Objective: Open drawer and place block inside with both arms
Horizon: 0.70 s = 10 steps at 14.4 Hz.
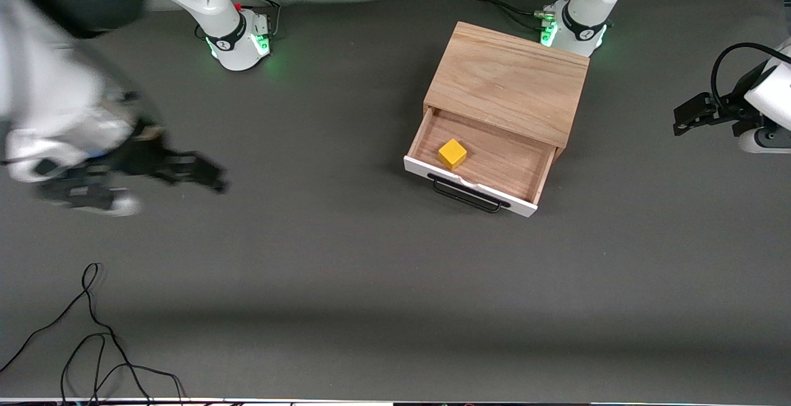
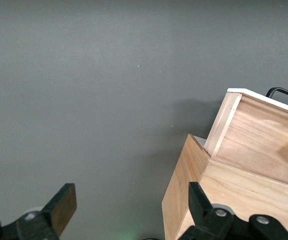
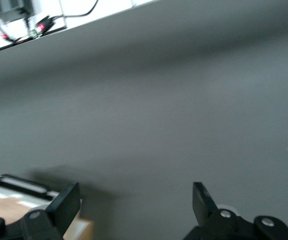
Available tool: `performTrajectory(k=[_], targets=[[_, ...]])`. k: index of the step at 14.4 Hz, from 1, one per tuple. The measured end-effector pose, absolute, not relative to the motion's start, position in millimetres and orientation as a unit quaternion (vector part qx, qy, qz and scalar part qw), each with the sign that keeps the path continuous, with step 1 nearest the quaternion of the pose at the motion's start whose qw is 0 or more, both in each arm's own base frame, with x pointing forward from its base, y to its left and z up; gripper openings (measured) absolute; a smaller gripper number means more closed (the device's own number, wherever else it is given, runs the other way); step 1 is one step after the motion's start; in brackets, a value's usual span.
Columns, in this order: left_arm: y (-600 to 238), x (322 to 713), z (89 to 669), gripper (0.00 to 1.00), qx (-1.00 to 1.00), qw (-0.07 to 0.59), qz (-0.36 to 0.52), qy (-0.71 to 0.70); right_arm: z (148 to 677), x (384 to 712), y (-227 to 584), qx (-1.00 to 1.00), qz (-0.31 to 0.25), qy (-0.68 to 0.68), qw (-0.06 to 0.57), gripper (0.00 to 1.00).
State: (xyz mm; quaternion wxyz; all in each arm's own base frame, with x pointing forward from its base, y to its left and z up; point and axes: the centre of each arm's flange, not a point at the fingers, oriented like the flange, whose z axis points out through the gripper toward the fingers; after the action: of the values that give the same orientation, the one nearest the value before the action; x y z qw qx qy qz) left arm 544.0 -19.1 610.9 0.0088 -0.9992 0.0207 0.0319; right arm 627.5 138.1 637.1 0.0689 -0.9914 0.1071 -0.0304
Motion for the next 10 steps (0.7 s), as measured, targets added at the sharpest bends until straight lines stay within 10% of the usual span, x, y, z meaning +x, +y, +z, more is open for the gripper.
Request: performTrajectory(k=[10], targets=[[-19.6,540.1,608.2,1.00,-0.999,0.008,0.049,0.022,587.7,614.7,6.4,-0.996,-0.027,0.080,0.035,1.00]])
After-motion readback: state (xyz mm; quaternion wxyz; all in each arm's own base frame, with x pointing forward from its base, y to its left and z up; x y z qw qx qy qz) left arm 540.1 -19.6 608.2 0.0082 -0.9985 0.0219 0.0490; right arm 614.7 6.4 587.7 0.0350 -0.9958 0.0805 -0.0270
